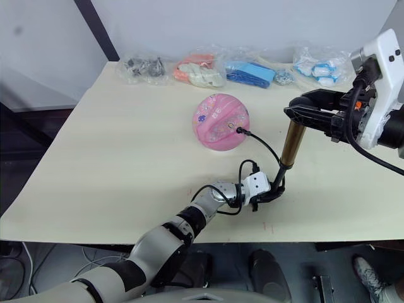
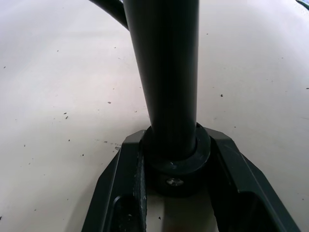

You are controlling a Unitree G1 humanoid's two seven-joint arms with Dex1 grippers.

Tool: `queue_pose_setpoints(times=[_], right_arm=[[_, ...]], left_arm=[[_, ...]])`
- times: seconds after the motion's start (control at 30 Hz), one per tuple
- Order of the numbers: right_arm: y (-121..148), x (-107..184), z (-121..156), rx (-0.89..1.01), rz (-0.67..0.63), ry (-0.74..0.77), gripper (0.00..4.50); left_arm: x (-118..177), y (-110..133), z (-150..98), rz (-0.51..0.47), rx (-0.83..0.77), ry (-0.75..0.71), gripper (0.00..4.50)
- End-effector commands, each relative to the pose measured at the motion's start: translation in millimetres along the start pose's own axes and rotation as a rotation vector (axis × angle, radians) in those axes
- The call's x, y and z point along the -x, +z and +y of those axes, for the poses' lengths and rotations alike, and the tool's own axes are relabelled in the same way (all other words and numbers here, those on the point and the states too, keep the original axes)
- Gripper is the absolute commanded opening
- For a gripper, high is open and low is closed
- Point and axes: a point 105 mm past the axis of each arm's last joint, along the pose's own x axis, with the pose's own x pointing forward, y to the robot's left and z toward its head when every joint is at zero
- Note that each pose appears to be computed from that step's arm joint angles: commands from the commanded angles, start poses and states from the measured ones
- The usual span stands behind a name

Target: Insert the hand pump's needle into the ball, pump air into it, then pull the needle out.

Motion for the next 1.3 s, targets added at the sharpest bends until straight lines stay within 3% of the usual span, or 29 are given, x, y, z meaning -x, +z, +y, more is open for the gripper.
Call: queue_pose_setpoints(times=[0.03, 0.13, 0.53, 0.63, 0.77, 1.07, 1.3], right_arm=[[-20.2, -4.9, -4.1, -0.047, -0.036, -0.039, 2.06], [-75.1, -15.4, -6.0, -0.101, 0.066, -0.064, 2.06], [-198.0, -39.3, 19.7, -0.196, 0.258, -0.009, 2.06], [-218.4, -43.8, 22.5, -0.241, 0.272, -0.014, 2.06], [-195.5, -42.0, 11.9, -0.208, 0.197, -0.034, 2.06], [-78.5, -23.8, -10.1, -0.05, -0.029, -0.042, 2.06], [3.4, 0.0, -5.2, 0.039, -0.149, 0.013, 2.06]], left_arm=[[8.0, -44.0, -22.5, 0.157, 0.072, -0.056, 1.14], [8.0, -42.7, -22.7, 0.149, 0.072, -0.062, 1.14], [10.1, -44.3, -22.7, 0.147, 0.082, -0.061, 1.14], [10.1, -44.7, -23.0, 0.148, 0.085, -0.06, 1.14], [10.3, -45.1, -22.6, 0.149, 0.088, -0.056, 1.14], [9.8, -47.1, -25.4, 0.154, 0.092, -0.059, 1.14], [9.0, -46.1, -24.4, 0.156, 0.087, -0.057, 1.14]])
